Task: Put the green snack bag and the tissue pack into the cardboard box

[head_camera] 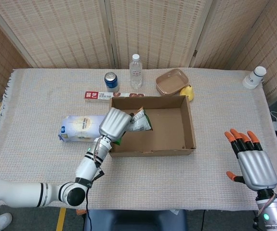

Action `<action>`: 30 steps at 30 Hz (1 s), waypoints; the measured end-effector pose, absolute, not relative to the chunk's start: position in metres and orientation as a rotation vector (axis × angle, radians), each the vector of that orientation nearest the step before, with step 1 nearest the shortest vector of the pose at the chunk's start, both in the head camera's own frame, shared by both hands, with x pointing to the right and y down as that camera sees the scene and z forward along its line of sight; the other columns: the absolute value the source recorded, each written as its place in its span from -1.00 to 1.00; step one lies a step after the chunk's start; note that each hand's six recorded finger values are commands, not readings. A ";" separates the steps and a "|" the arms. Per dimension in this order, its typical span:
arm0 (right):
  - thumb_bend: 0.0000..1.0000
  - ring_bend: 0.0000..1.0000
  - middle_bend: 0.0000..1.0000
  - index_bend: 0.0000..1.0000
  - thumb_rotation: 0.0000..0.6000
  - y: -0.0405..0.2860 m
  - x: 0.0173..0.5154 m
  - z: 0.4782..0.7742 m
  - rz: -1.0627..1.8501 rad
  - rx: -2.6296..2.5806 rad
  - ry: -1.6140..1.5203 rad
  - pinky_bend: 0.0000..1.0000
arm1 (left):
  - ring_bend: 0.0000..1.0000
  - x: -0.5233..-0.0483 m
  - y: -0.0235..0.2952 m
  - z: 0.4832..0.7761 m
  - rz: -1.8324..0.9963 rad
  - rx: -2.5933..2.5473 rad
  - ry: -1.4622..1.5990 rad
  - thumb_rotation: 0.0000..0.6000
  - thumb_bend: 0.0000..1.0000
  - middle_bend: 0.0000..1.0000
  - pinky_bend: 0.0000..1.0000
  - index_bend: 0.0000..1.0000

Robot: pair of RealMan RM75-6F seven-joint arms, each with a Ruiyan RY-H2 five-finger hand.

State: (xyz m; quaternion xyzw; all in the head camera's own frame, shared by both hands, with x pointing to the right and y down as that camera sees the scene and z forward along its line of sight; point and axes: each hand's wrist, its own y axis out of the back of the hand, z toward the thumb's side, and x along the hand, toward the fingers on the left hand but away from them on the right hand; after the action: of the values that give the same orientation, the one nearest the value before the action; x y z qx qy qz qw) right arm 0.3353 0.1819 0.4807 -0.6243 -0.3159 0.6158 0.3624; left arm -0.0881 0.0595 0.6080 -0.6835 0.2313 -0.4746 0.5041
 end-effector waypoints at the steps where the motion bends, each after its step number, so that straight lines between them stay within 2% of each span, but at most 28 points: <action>1: -0.97 -1.00 -0.92 -0.85 1.00 0.182 0.336 0.481 1.588 -1.607 -0.815 -1.00 | 0.49 -0.085 0.059 0.612 -1.147 -1.653 0.567 1.00 -0.06 0.74 0.66 0.55; 2: -0.97 -1.00 -0.92 -0.85 1.00 0.182 0.336 0.481 1.591 -1.607 -0.816 -1.00 | 0.42 -0.082 0.059 0.616 -1.148 -1.659 0.577 1.00 -0.10 0.66 0.59 0.48; 3: -0.97 -1.00 -0.92 -0.85 1.00 0.181 0.337 0.481 1.595 -1.606 -0.817 -1.00 | 0.26 -0.079 0.059 0.622 -1.149 -1.670 0.590 1.00 -0.17 0.50 0.45 0.33; 6: -0.97 -1.00 -0.92 -0.85 1.00 0.181 0.339 0.481 1.600 -1.605 -0.820 -1.00 | -0.27 -0.072 0.062 0.635 -1.149 -1.712 0.587 1.00 -0.45 -0.11 -0.12 -0.29; 9: -0.97 -1.00 -0.92 -0.85 1.00 0.180 0.340 0.481 1.605 -1.603 -0.822 -1.00 | -0.53 -0.066 0.066 0.640 -1.135 -1.759 0.571 1.00 -0.56 -0.43 -0.38 -0.72; 12: -0.97 -1.00 -0.92 -0.85 1.00 0.180 0.340 0.481 1.607 -1.603 -0.819 -1.00 | -0.77 -0.062 0.070 0.644 -1.119 -1.793 0.557 1.00 -0.61 -0.66 -0.58 -0.97; 15: -0.97 -1.00 -0.92 -0.85 1.00 0.180 0.340 0.482 1.609 -1.604 -0.815 -1.00 | -0.88 -0.065 0.066 0.642 -1.115 -1.792 0.567 1.00 -0.63 -0.77 -0.64 -1.00; 19: -0.97 -1.00 -0.92 -0.85 1.00 0.181 0.339 0.483 1.611 -1.606 -0.809 -1.00 | -0.89 -0.075 0.056 0.634 -1.115 -1.767 0.589 1.00 -0.64 -0.78 -0.65 -1.00; 26: -0.97 -1.00 -0.92 -0.85 1.00 0.183 0.338 0.484 1.611 -1.604 -0.801 -1.00 | -0.81 -0.115 0.036 0.611 -1.164 -1.678 0.601 1.00 -0.64 -0.71 -0.56 -1.00; 30: -0.97 -1.00 -0.92 -0.85 1.00 0.185 0.335 0.486 1.606 -1.610 -0.788 -1.00 | -0.76 -0.160 0.032 0.599 -1.241 -1.612 0.575 1.00 -0.63 -0.68 -0.50 -1.00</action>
State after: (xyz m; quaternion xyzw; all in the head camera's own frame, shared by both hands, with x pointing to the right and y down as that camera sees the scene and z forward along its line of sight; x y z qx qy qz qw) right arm 0.3348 0.1846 0.4857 -0.6243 -0.3056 0.6226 0.3593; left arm -0.1600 0.0320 0.5990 -0.6640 0.2370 -0.5113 0.4914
